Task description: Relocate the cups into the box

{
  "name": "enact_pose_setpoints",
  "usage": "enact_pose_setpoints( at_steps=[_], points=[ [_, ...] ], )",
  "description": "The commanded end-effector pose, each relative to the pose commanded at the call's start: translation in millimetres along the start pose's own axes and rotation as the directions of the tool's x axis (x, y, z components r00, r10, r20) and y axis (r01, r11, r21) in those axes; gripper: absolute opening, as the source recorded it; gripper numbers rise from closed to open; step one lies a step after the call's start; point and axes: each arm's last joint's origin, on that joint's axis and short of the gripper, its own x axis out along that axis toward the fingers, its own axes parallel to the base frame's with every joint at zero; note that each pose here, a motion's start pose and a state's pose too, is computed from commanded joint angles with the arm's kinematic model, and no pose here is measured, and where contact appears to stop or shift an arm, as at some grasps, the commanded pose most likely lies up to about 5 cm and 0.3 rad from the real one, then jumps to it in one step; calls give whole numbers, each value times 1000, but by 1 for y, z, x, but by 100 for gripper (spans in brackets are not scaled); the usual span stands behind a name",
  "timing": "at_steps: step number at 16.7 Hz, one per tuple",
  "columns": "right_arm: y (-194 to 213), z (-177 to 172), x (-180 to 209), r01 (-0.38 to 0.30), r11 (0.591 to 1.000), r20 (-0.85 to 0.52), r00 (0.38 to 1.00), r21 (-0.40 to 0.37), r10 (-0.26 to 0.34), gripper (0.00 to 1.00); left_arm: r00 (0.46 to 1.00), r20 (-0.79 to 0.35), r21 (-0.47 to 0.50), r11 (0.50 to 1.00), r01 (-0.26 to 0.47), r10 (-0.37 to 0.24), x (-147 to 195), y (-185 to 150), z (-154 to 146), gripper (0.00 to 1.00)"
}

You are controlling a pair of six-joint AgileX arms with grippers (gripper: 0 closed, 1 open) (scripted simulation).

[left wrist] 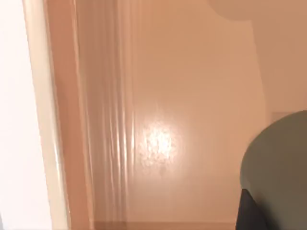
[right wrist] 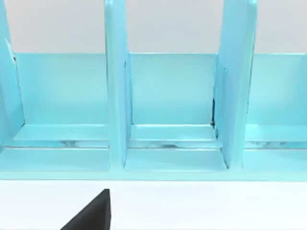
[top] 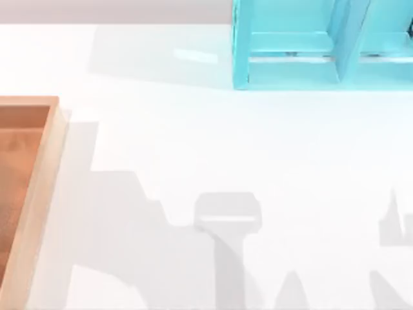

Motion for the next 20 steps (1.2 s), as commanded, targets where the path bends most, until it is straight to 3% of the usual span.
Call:
enact_pose_setpoints(
  at_steps=[6, 11, 20],
  points=[
    [0, 0, 0, 0, 1000, 0, 1000, 0, 0, 100, 1000, 4, -3, 1000, 4, -4, 48, -6, -2, 0],
    [0, 0, 0, 0, 1000, 0, 1000, 0, 0, 100, 1000, 4, -6, 1000, 4, -4, 54, -7, -3, 0],
    [0, 0, 0, 0, 1000, 0, 1000, 0, 0, 100, 1000, 4, -6, 1000, 4, -4, 54, -7, -3, 68]
  ],
)
